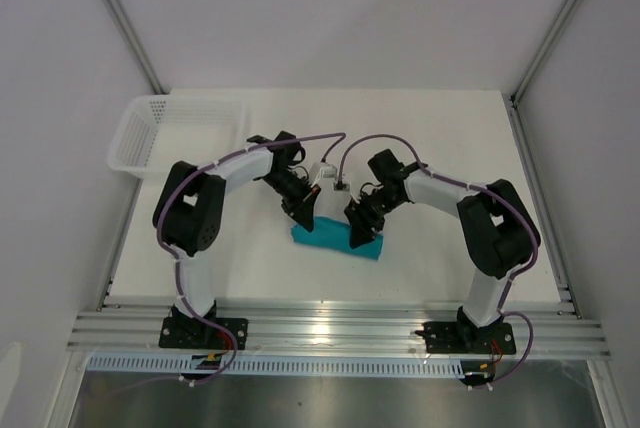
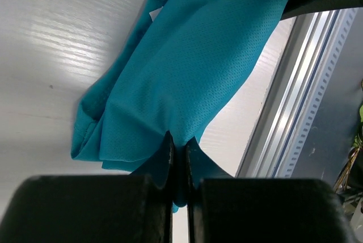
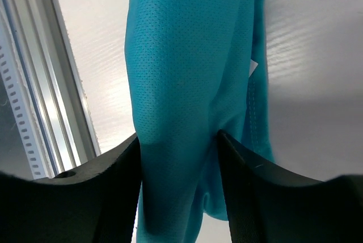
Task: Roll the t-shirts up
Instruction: Roll the tshirt
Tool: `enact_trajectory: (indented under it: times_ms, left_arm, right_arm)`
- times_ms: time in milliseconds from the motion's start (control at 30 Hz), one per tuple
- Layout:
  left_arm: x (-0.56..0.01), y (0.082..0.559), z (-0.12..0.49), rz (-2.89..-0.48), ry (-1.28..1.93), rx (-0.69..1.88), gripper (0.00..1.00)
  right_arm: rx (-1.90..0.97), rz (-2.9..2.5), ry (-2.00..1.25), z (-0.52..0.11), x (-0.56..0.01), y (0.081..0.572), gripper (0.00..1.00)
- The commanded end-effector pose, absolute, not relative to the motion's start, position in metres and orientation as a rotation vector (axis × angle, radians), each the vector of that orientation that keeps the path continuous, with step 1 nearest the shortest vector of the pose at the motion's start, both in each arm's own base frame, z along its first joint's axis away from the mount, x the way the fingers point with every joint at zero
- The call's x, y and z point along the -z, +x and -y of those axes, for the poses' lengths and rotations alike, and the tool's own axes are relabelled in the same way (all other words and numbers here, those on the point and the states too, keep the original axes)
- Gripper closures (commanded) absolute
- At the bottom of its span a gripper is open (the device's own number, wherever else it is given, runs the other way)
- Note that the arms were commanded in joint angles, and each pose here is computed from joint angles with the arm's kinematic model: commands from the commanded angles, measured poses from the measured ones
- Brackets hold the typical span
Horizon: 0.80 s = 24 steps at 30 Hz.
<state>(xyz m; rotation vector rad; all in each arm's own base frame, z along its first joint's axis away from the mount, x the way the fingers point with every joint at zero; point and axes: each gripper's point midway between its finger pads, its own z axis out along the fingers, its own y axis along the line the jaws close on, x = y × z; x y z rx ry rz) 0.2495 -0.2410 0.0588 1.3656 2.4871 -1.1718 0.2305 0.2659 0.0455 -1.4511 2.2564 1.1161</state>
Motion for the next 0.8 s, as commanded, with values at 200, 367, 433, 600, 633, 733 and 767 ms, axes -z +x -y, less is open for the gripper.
enact_trajectory:
  times_ms: [200, 367, 433, 600, 633, 733, 767]
  left_arm:
    - [-0.064, 0.265, 0.246, -2.533, 1.289, 1.185, 0.99]
    - [-0.063, 0.264, 0.248, -2.55, 1.264, 1.216, 0.99]
    - [-0.064, 0.266, 0.249, -2.561, 1.239, 1.222, 1.0]
    - [-0.058, 0.276, 0.25, -2.612, 1.158, 1.203, 0.99]
    - [-0.057, 0.28, 0.251, -2.626, 1.135, 1.205, 0.99]
    - [-0.053, 0.283, 0.252, -2.646, 1.122, 1.203, 0.99]
    - [-0.053, 0.286, 0.253, -2.647, 1.12, 1.195, 0.99]
  right_arm:
    - [-0.941, -2.17, -1.266, -0.251, -0.092, 0.273, 0.39]
    - [-0.858, -2.081, -1.18, -0.25, -0.124, 0.288, 0.38]
    - [-0.825, -2.057, -1.134, -0.249, -0.132, 0.293, 0.39]
    - [-0.913, -1.934, -1.013, -0.266, -0.159, 0.28, 0.47]
    - [-0.955, -1.9, -1.045, -0.277, -0.162, 0.268, 0.48]
    - [-1.028, -1.85, -1.02, -0.292, -0.164, 0.257, 0.57]
    - [-1.052, -1.787, -1.001, -0.298, -0.172, 0.261, 0.63]
